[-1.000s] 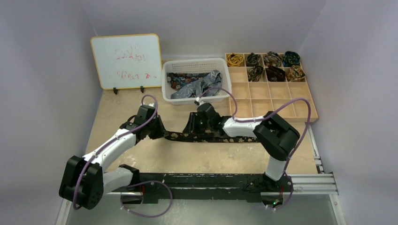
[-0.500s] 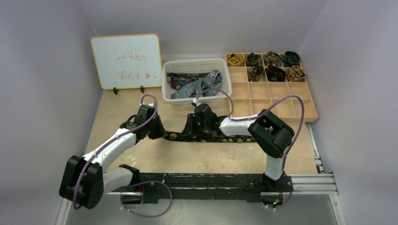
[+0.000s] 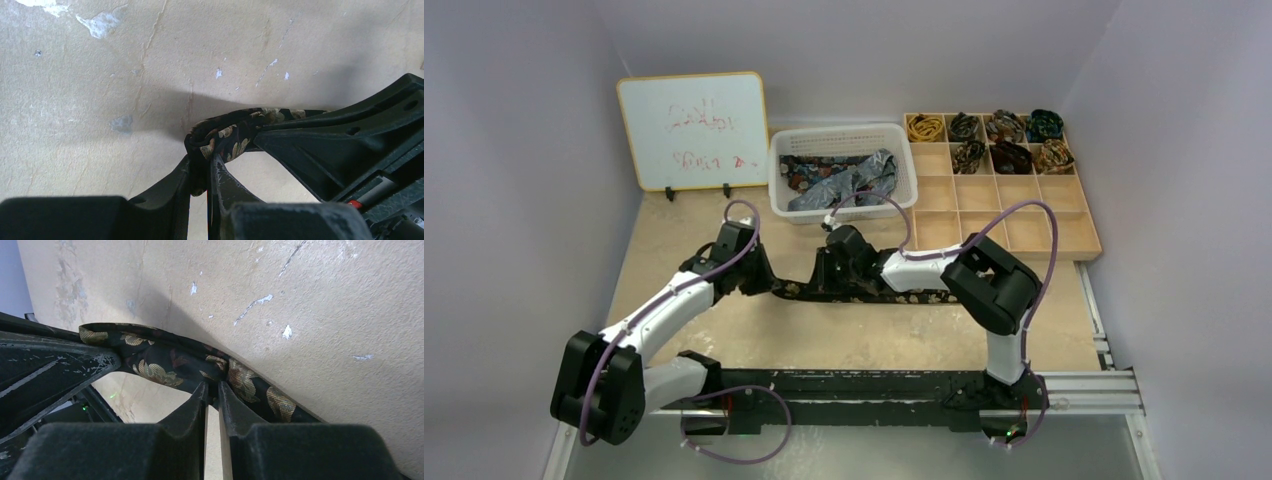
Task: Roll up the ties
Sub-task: Roll the tie at the center of the board.
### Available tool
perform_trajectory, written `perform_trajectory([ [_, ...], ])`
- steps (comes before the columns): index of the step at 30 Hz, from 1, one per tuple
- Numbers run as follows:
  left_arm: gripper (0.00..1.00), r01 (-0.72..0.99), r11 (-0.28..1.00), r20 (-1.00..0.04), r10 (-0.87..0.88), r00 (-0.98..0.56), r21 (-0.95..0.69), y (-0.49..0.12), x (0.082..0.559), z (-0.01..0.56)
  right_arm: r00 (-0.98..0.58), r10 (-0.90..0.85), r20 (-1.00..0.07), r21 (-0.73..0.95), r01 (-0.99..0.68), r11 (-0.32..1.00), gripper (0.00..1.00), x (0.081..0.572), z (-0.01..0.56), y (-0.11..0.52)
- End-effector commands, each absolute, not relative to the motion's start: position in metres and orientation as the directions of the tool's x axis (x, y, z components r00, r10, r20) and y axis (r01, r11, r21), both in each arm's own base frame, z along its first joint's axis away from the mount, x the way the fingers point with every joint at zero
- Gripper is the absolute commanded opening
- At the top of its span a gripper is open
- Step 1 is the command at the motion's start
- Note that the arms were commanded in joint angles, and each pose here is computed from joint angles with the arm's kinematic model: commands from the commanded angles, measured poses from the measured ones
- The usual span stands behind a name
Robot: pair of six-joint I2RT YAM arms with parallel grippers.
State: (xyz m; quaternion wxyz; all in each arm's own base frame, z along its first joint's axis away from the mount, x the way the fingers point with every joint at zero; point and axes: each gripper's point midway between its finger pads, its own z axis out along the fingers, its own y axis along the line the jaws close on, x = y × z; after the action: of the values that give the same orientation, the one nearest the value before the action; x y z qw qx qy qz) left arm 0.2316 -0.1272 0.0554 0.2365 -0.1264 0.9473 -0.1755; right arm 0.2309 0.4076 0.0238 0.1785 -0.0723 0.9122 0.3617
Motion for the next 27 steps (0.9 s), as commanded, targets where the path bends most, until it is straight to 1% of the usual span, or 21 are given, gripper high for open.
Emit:
perform_trajectory([
  [1, 0.00, -0.095, 0.906, -0.473, -0.302, -0.828, -0.412, -0.133, 0.247, 0.080, -0.918, -0.016, -0.395, 0.590, -0.268, 0.761, 0.15, 0.236, 0.018, 0.403],
  [3, 0.00, -0.093, 0.909, -0.472, -0.296, -0.831, -0.406, -0.133, 0.247, 0.080, -0.920, -0.022, -0.391, 0.599, -0.273, 0.753, 0.15, 0.235, 0.019, 0.406],
  [7, 0.00, -0.081, 0.906, -0.468, -0.289, -0.835, -0.415, -0.136, 0.245, 0.081, -0.936, -0.038, -0.351, 0.616, -0.261, 0.743, 0.15, 0.227, 0.017, 0.406],
  [11, 0.01, -0.049, 0.900, -0.487, -0.280, -0.827, -0.434, -0.141, 0.248, 0.090, -0.945, -0.048, -0.325, 0.634, -0.256, 0.730, 0.15, 0.221, 0.013, 0.409],
  [19, 0.04, 0.071, 0.864, -0.519, -0.232, -0.823, -0.499, -0.161, 0.248, 0.108, -0.955, -0.047, -0.293, 0.644, -0.234, 0.728, 0.16, 0.219, 0.006, 0.410],
  [27, 0.07, 0.165, 0.801, -0.518, -0.201, -0.831, -0.576, -0.183, 0.244, 0.119, -0.959, -0.036, -0.280, 0.702, -0.230, 0.674, 0.16, 0.219, 0.012, 0.421],
])
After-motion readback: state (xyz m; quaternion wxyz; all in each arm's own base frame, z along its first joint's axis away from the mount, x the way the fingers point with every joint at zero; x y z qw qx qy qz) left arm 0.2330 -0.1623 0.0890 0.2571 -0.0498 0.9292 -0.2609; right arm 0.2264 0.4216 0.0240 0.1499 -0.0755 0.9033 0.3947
